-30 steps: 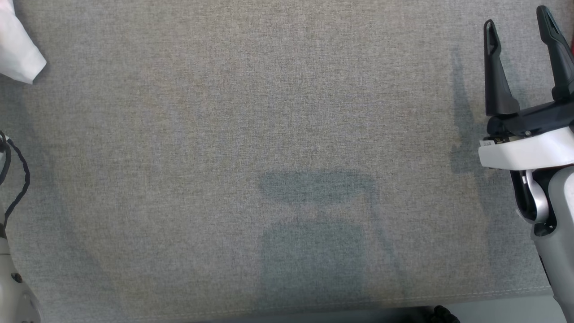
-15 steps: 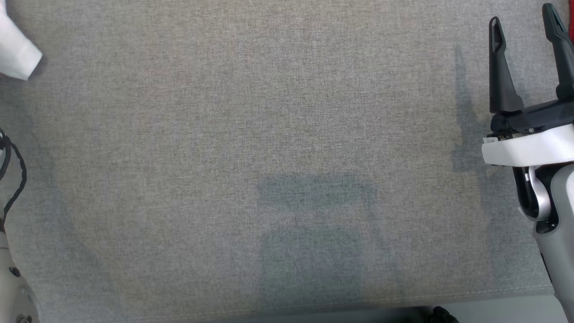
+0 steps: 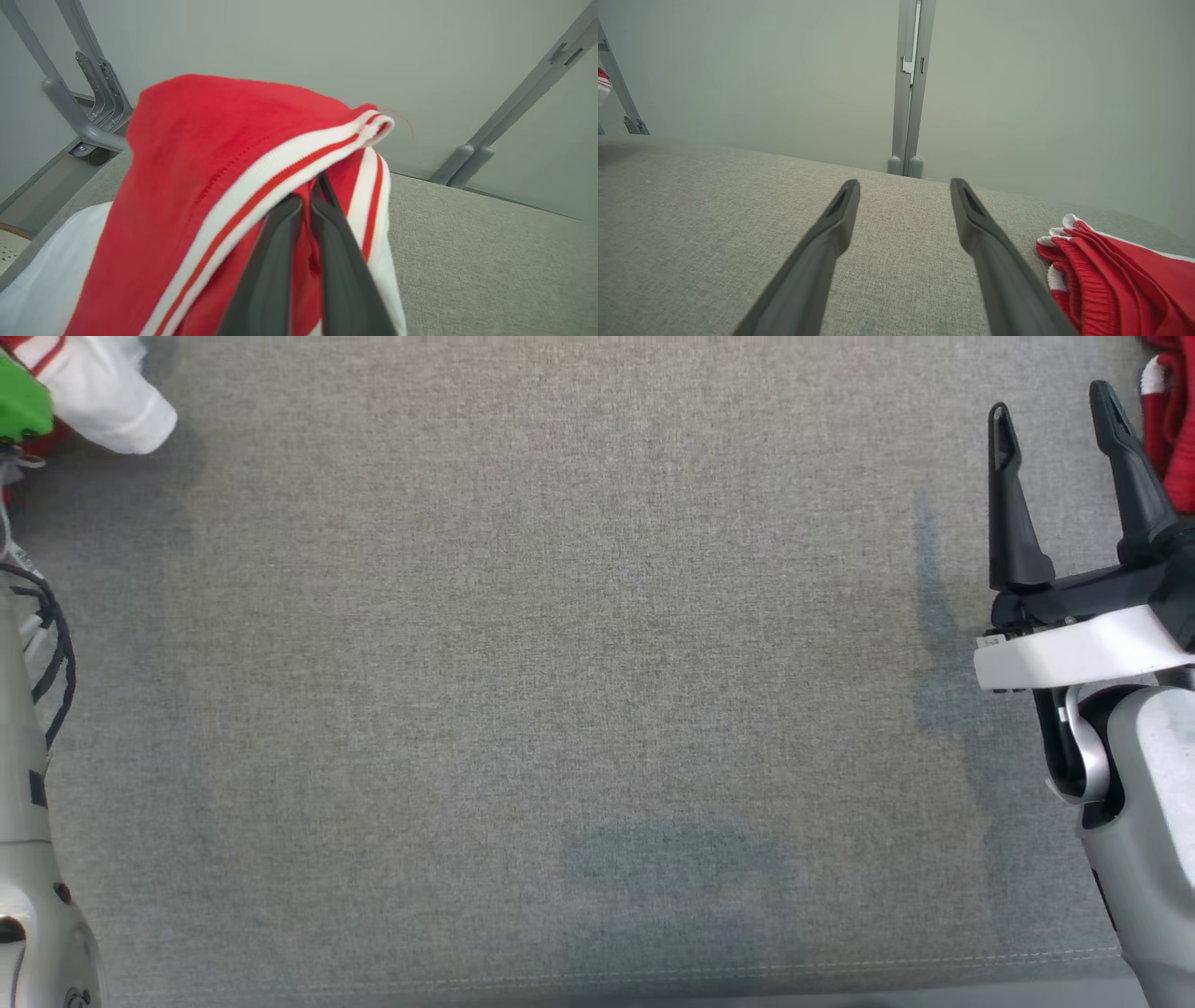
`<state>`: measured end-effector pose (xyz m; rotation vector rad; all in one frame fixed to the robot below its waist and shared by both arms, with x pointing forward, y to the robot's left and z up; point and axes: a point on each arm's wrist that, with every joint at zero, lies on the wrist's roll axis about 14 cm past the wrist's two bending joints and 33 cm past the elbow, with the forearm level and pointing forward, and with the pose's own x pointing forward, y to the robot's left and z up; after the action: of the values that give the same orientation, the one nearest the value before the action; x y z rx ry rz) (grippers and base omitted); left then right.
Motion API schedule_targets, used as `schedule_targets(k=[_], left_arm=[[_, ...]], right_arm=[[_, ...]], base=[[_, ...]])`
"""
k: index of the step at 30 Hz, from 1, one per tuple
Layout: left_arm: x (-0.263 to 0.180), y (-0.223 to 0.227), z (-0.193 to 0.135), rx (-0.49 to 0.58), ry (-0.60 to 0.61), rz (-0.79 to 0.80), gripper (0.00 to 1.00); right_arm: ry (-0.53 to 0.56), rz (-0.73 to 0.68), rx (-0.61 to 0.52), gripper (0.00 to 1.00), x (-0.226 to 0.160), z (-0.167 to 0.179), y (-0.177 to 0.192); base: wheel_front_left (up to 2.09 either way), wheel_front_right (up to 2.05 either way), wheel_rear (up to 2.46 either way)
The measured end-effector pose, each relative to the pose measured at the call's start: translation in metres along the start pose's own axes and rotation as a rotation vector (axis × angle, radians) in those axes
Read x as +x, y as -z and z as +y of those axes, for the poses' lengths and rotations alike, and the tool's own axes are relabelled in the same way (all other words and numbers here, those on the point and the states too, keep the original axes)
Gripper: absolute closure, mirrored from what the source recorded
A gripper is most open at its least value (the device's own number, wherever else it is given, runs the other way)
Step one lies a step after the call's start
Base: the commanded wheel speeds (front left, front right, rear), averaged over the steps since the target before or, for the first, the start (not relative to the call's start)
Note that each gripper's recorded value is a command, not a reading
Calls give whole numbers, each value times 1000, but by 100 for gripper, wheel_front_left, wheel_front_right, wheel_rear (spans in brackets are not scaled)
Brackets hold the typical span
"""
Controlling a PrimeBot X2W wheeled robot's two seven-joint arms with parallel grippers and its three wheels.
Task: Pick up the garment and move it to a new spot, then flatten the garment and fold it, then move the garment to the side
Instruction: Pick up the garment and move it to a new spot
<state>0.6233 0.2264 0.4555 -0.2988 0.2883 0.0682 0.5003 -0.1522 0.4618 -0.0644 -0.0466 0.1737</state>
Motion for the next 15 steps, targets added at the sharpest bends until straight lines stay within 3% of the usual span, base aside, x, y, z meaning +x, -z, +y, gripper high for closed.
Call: schedule_targets(k=[7,15], left_arm=[[-28,-26,-57,139,183,-25,100],[-73,16,-111,216,327,112,100]], right_arm=[[3,-50,15,0,-7,5,-28],[4,-49,60,0,-32,17,-42]], base=[[0,0,0],[0,0,0]])
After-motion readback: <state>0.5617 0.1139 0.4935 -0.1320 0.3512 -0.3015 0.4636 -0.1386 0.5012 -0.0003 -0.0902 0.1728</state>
